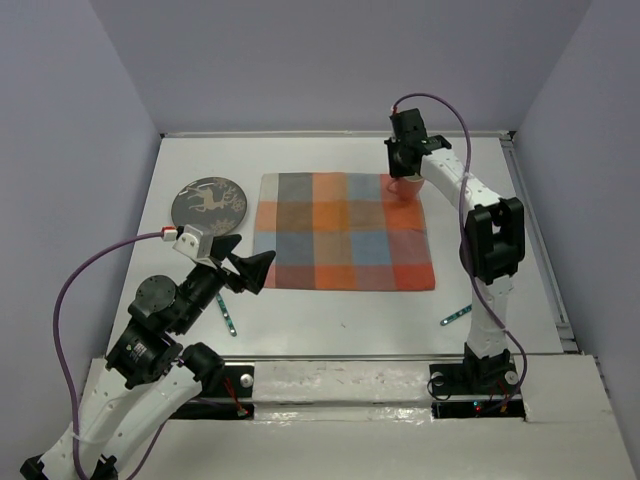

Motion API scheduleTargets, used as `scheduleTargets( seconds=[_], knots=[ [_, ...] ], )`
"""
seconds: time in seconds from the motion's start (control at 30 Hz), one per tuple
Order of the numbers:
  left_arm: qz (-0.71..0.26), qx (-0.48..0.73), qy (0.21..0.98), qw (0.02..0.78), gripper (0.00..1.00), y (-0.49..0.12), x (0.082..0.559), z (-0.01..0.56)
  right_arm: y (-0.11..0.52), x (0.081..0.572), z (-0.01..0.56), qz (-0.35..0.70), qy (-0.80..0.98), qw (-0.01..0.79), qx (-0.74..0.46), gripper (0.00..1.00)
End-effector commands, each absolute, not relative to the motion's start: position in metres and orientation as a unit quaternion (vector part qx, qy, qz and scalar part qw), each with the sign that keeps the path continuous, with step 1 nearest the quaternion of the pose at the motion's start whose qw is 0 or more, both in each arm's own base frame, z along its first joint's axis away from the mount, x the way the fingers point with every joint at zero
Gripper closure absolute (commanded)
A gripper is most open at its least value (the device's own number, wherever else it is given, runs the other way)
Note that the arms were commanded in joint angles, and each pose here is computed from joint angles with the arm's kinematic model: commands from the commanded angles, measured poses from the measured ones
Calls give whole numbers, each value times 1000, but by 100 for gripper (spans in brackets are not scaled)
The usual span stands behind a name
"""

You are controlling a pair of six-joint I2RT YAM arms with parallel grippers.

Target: Set the dinner table for one person

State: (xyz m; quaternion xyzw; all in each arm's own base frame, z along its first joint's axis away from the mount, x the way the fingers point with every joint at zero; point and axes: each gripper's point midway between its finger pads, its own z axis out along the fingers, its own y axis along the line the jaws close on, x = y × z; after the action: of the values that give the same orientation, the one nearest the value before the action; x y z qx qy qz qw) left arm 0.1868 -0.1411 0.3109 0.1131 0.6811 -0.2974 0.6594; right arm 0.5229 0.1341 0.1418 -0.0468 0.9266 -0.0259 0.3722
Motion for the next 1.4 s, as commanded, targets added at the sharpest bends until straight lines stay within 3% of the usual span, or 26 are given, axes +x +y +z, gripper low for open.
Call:
scheduleTargets(
  seconds=[0.0,0.3,0.63,0.77,0.8,0.9,0.93,1.07,1.17,1.37],
  knots=[
    [-292,111,670,674,1,-138,189,319,142,542,168,-18,909,413,-49,100],
    [-290,112,673,671,1,-139,191,318,152,551,179,-8,903,426,-53,100],
    [-287,112,678,668,1,-139,194,315,158,551,138,-28,917,394,-61,100],
    [-284,109,680,667,1,-139,195,314,156,550,138,-31,917,393,-58,82],
    [-283,108,679,668,1,-138,196,314,156,550,140,-31,916,395,-55,73],
    [-280,106,682,668,1,-137,197,313,157,549,155,-24,912,405,-52,63],
    [-279,105,682,668,1,-137,198,313,156,548,164,-23,910,412,-50,54],
    [-269,93,685,670,1,-133,202,313,160,539,197,3,900,433,-38,38],
    [-256,77,687,676,1,-126,206,314,166,528,222,38,893,447,-28,30],
    [-214,10,694,688,1,-101,220,313,221,499,256,135,871,471,-25,26]
  ],
)
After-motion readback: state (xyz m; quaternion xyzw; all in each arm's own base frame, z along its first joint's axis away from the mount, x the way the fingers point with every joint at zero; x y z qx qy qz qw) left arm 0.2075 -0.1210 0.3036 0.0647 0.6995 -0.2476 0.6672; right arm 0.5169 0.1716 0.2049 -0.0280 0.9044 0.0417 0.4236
